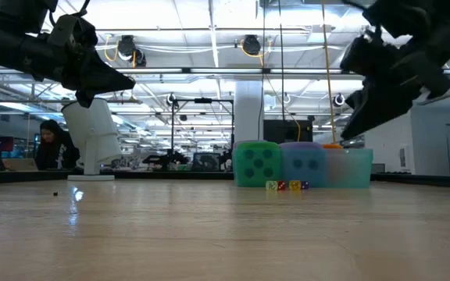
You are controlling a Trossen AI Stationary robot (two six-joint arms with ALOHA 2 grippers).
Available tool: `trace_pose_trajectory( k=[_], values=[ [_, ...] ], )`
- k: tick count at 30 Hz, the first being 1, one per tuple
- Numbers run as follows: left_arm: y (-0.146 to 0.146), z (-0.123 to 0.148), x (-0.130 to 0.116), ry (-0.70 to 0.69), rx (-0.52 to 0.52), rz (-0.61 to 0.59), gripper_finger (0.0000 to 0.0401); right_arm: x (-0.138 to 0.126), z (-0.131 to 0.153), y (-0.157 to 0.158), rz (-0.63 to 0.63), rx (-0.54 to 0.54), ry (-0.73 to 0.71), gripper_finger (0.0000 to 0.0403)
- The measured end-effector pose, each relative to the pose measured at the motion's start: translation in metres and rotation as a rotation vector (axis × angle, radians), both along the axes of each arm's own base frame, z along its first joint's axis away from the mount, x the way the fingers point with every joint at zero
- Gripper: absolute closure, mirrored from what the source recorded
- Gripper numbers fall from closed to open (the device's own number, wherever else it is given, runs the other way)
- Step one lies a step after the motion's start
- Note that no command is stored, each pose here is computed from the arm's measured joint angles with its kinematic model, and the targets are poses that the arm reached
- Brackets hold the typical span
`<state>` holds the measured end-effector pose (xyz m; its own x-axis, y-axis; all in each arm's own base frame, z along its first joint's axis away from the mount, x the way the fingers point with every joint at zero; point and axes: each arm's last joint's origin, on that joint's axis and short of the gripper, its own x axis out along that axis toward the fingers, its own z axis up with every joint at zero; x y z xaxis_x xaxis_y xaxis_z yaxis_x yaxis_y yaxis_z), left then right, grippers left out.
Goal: Pick & Place Dice
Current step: Adjust the transparent blue bin
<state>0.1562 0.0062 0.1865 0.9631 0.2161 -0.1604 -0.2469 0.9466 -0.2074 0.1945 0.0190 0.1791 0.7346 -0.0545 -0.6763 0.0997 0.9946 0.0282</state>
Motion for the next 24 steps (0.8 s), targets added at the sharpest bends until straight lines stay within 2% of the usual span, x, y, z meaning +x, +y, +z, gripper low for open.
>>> trace_pose_trajectory(
  k=[3,5,17,21,24],
  values=[
    [0.000,0.000,0.000,0.000,0.000,0.000,0.0381,0.001,-0.005,-0.003,-0.141,-0.053,0.015,0.0403],
    [0.000,0.001,0.000,-0.009,0.001,0.000,0.0380,0.003,-0.008,-0.006,-0.190,-0.061,0.027,0.0403],
    [0.000,0.009,0.001,-0.091,0.016,0.000,0.0380,0.014,-0.035,-0.032,-0.251,-0.067,0.168,0.0403],
    [0.000,0.009,0.001,-0.087,0.016,0.000,0.0380,0.023,-0.038,-0.041,-0.250,-0.093,0.122,0.0403],
    [0.000,0.009,0.001,-0.083,0.011,0.000,0.0380,0.029,-0.039,-0.049,-0.216,-0.069,0.083,0.0403]
  ],
)
